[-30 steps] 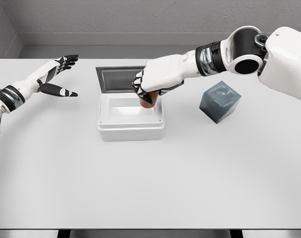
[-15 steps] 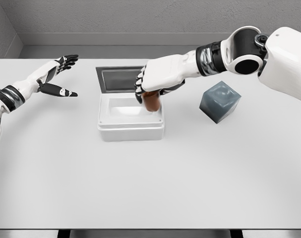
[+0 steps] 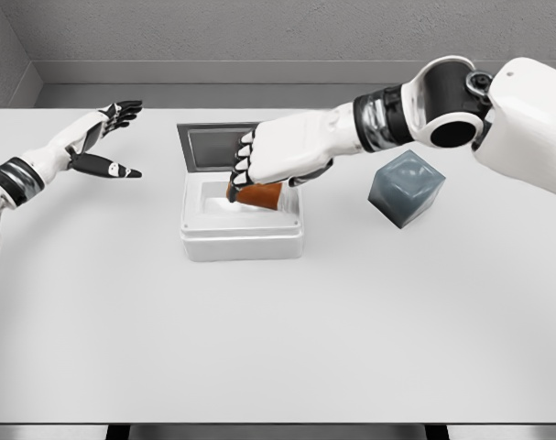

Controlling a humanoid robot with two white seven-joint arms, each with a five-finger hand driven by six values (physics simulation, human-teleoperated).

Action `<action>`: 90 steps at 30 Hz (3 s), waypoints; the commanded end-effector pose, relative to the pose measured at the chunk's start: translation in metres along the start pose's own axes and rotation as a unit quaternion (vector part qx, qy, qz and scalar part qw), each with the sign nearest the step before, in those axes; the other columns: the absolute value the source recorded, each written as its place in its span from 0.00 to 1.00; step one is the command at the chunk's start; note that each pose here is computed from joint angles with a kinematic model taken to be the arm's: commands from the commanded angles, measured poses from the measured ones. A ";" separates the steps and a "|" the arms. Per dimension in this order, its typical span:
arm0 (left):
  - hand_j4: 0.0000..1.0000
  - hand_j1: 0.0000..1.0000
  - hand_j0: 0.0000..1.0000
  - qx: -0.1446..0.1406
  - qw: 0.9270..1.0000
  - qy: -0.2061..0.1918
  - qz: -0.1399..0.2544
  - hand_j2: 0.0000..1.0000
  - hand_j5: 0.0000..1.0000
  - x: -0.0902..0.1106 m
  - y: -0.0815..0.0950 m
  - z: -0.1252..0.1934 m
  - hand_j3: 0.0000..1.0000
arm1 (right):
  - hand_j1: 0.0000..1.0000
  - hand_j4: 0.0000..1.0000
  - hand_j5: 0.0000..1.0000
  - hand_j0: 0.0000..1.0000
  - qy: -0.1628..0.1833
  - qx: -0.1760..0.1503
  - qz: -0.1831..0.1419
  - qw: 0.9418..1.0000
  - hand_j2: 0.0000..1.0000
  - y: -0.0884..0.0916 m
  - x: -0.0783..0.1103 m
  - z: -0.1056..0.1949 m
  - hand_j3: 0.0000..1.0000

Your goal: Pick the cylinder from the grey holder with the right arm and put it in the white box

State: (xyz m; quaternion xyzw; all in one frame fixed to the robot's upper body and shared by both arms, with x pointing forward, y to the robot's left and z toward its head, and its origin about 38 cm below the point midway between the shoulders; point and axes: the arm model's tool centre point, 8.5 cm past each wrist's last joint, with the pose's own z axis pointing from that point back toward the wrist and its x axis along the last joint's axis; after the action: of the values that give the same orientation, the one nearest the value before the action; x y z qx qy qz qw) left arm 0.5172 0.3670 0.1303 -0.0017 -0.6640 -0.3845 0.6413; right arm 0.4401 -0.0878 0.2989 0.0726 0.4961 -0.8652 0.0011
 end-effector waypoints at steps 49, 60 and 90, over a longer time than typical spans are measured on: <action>1.00 1.00 1.00 -0.062 0.996 -0.068 0.018 1.00 1.00 0.042 -0.022 -0.015 1.00 | 1.00 1.00 1.00 1.00 0.172 -0.091 -0.089 0.977 1.00 0.058 0.013 0.204 1.00; 1.00 1.00 1.00 -0.106 0.991 -0.075 -0.012 1.00 1.00 0.053 -0.032 -0.009 1.00 | 1.00 1.00 1.00 1.00 0.170 -0.088 -0.101 0.976 1.00 0.068 0.015 0.202 1.00; 1.00 1.00 1.00 -0.127 0.987 -0.098 -0.024 1.00 1.00 0.068 -0.027 0.021 1.00 | 1.00 1.00 1.00 1.00 0.167 -0.077 -0.126 0.975 1.00 0.088 0.016 0.195 1.00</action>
State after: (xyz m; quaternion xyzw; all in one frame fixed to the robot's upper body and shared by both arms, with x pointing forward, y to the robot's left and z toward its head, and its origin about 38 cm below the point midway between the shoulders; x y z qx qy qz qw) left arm 0.4740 0.3239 0.1714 -0.1039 -0.6650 -0.4812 0.5616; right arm 0.4062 -0.2980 0.3171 0.1523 0.5574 -0.7952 -0.1840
